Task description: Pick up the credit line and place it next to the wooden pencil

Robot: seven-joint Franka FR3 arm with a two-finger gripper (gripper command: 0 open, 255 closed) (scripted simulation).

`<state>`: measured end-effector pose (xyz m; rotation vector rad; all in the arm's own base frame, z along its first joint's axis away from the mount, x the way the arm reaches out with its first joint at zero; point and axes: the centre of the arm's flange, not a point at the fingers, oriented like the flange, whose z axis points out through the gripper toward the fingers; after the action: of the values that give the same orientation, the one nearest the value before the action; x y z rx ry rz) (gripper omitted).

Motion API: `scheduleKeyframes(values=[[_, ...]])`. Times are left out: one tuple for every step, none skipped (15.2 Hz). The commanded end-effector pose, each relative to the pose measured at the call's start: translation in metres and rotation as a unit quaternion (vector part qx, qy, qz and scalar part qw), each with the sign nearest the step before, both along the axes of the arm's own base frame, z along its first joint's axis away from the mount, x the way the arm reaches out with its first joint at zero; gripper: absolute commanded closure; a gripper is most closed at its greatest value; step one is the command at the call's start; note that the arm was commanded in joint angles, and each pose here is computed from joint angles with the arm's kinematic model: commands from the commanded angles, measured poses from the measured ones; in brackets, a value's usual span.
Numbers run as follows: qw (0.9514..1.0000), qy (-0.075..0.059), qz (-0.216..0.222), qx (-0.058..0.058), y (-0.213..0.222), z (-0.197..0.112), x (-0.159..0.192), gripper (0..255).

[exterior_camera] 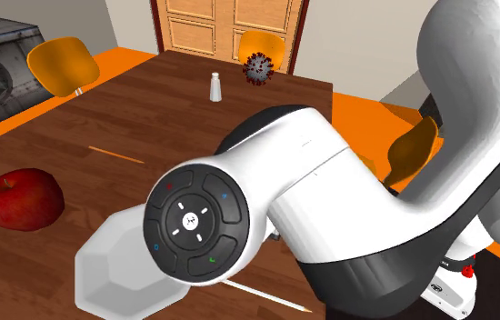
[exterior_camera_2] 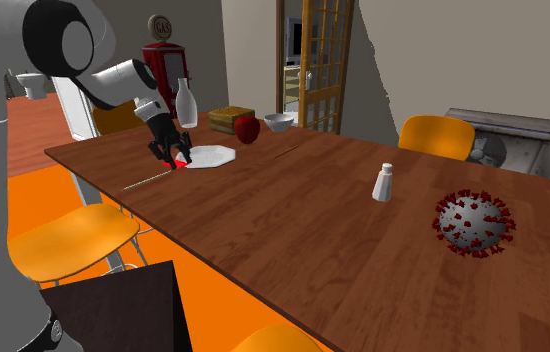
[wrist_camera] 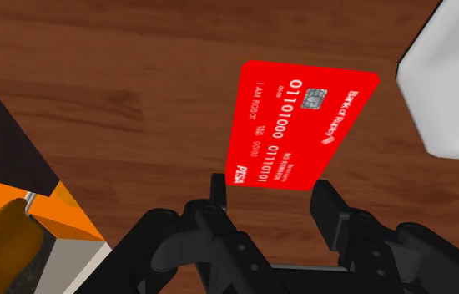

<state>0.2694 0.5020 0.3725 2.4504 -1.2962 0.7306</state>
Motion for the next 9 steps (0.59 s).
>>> scheduleKeyframes(values=[[1.0, 0.0, 0.0, 0.0, 0.001, -0.011, 0.0, 255], [1.0, 0.0, 0.0, 0.0, 0.001, -0.016, 0.0, 255], [1.0, 0.0, 0.0, 0.0, 0.001, -0.021, 0.0, 255], [1.0, 0.0, 0.0, 0.0, 0.001, -0.027, 0.0, 255], [1.0, 0.0, 0.0, 0.0, 0.001, -0.032, 0.0, 255], [1.0, 0.0, 0.0, 0.0, 0.001, -0.037, 0.0, 255], [1.0, 0.0, 0.0, 0.0, 0.001, -0.042, 0.0, 255], [1.0, 0.0, 0.0, 0.0, 0.001, -0.049, 0.0, 255], [1.0, 0.0, 0.0, 0.0, 0.001, -0.05, 0.0, 255]])
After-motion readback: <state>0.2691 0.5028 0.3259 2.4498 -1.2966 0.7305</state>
